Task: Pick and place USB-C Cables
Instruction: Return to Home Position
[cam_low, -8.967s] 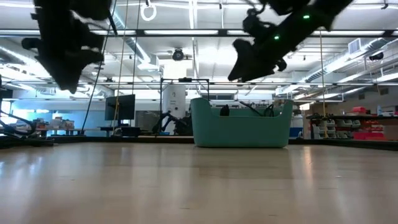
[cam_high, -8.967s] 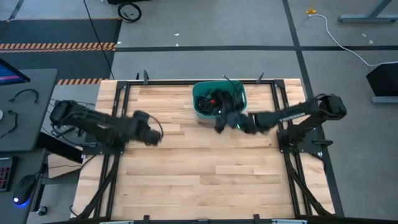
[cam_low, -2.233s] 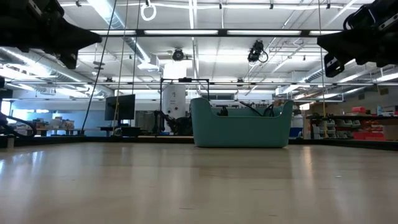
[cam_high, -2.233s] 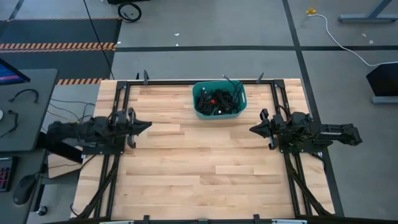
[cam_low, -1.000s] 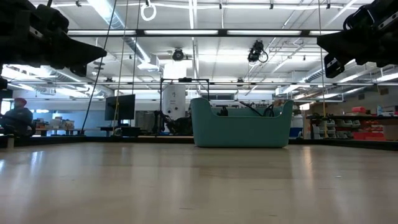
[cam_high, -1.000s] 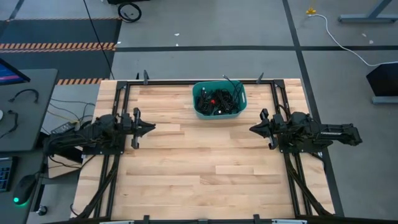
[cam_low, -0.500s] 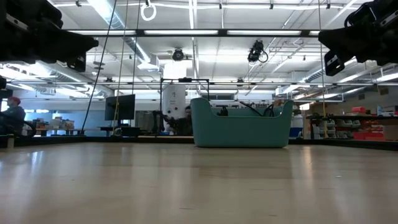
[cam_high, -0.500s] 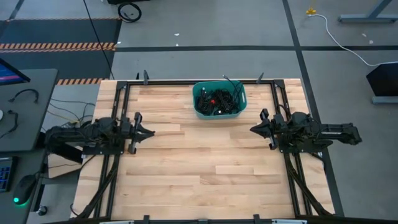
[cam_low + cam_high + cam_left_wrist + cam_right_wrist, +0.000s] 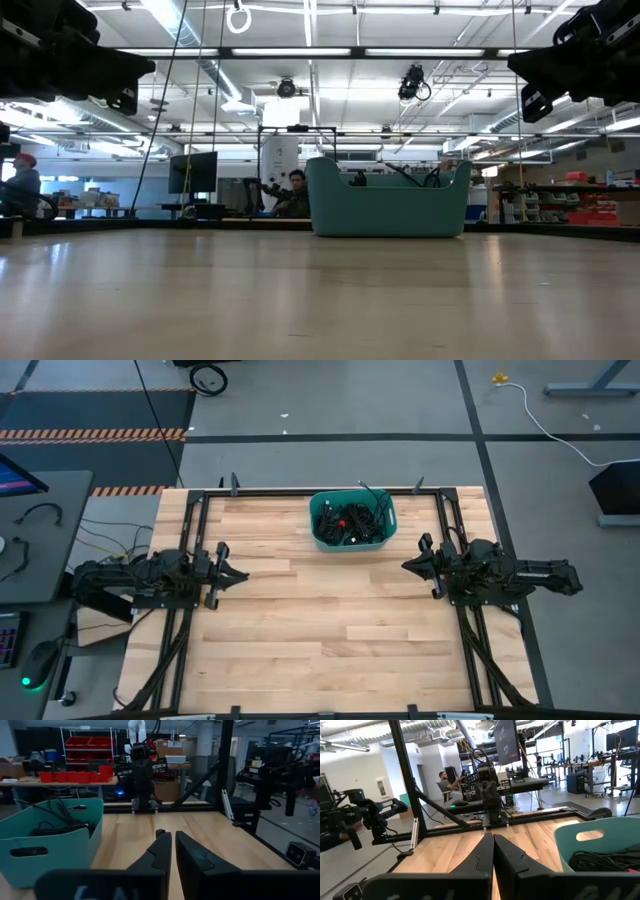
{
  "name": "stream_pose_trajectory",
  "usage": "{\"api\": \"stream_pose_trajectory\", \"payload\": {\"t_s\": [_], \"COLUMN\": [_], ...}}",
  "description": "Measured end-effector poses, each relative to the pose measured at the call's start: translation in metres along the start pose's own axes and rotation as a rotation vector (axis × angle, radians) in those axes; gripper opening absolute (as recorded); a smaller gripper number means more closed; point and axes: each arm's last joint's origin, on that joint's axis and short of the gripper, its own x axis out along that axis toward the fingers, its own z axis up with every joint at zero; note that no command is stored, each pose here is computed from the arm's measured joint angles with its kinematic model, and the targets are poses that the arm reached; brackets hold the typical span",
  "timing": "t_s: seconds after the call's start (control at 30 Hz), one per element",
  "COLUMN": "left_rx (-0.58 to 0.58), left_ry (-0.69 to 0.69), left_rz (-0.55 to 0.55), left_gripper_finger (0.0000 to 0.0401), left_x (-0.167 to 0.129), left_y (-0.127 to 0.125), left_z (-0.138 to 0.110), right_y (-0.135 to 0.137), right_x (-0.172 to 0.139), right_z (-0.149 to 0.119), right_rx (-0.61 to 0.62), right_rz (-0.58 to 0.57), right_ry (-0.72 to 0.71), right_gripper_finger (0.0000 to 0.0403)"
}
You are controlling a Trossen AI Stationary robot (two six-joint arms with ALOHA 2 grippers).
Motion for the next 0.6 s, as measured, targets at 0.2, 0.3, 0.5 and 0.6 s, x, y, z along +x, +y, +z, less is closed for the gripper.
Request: {"api": "stream_pose_trajectory", "payload": {"t_s": [0.2,0.3,0.5,0.6], "left_rx": [0.0,0.005,0.086,0.073], "left_ry": [0.0,0.0,0.0,0.0], "left_rz": [0.0,0.0,0.003,0.004], "left_gripper_finger": [0.004,0.0038,0.0028,0.0029], "left_x": [0.0,0.0,0.0,0.0], "left_y": [0.0,0.0,0.0,0.0], "left_z": [0.0,0.0,0.0,0.0], "right_y": [0.0,-0.001,-0.002,-0.002], "right_x": [0.0,0.0,0.0,-0.001], "right_z": [0.0,-0.002,-0.009,-0.01], "right_rx": [-0.004,-0.134,-0.194,-0.161], "right_rz": [0.0,-0.009,-0.015,-0.018], "right_ry": [0.0,0.017,0.09,0.106], "right_gripper_finger": [0.0012,0.0012,0.0012,0.0012]}}
